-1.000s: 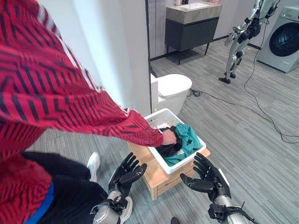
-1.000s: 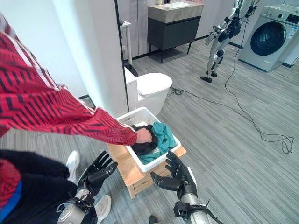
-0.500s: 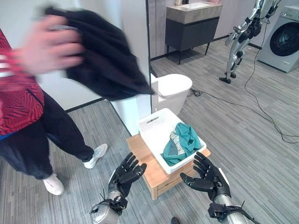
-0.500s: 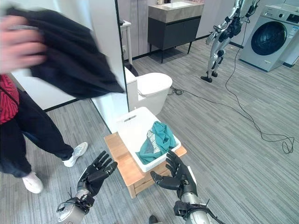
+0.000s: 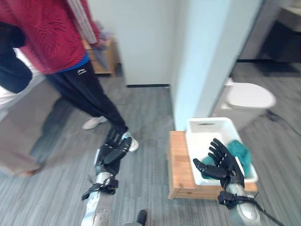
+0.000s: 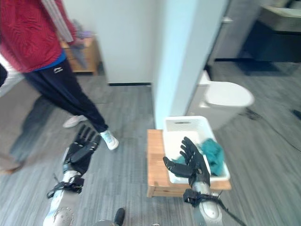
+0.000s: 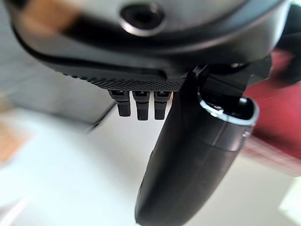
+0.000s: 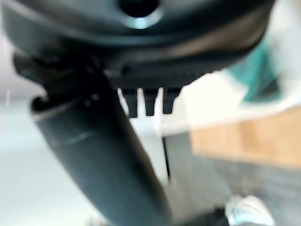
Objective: Pick up bed clothes into laundry basket.
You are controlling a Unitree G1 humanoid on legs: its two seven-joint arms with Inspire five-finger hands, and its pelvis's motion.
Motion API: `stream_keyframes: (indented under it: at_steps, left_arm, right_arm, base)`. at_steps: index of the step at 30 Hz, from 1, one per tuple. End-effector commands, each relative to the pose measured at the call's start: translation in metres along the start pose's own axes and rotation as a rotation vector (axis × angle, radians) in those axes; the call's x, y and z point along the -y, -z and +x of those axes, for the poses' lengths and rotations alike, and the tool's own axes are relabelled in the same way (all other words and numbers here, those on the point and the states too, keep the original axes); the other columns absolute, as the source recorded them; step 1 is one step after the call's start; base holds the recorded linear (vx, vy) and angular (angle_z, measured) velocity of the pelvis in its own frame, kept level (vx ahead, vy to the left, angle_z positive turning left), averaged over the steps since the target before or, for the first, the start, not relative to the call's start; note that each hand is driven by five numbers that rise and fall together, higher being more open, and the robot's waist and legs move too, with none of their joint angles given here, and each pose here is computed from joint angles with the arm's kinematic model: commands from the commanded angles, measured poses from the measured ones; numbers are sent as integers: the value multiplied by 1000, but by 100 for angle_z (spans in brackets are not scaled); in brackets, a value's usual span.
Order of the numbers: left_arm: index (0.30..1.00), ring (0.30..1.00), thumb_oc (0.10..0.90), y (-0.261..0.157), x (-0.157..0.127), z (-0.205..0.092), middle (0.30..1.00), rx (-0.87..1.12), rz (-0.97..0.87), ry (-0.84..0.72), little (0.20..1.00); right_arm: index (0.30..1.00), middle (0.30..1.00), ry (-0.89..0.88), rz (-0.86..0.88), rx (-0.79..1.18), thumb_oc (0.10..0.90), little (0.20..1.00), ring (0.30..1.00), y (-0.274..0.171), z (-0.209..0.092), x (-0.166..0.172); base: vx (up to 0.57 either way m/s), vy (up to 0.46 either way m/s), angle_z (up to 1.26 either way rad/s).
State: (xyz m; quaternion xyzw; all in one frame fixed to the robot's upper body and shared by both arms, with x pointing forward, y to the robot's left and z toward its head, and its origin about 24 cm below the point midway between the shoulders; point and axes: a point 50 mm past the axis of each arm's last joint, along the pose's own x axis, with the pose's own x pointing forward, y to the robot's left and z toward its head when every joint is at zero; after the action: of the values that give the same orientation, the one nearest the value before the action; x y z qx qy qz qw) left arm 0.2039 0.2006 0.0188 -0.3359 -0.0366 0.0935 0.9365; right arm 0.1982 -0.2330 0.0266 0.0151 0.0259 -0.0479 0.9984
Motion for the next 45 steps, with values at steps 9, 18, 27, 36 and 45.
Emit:
stream_keyframes:
  at_steps: [9, 18, 27, 36, 45]
  left_arm:
    - [900, 900, 800, -72, 32, 15, 900, 363, 139, 186, 900]
    - [900, 900, 800, -70, 51, 29, 900, 366, 137, 216, 900]
    - [900, 900, 800, -59, 57, 30, 900, 319, 177, 279, 900]
    - [900, 900, 800, -42, 39, 19, 900, 213, 172, 225, 900]
    - [900, 900, 800, -51, 29, 16, 900, 254, 175, 166, 900]
  right_arm:
    - [900, 900, -97, 116, 479, 800, 900, 900, -86, 10, -17]
    - [900, 900, -175, 232, 360, 800, 900, 900, -61, 18, -47]
    - [900, 900, -273, 124, 299, 800, 900, 900, -52, 6, -51]
    - [900, 900, -250, 59, 292, 800, 900, 900, -52, 5, -39]
    - [900, 900, -335, 87, 260, 800, 900, 900, -46, 5, -55]
  base:
    - [-255, 24, 146]
    - [-44, 140, 109]
    - [38, -11, 70]
    - [46, -69, 23]
    - [-36, -17, 11]
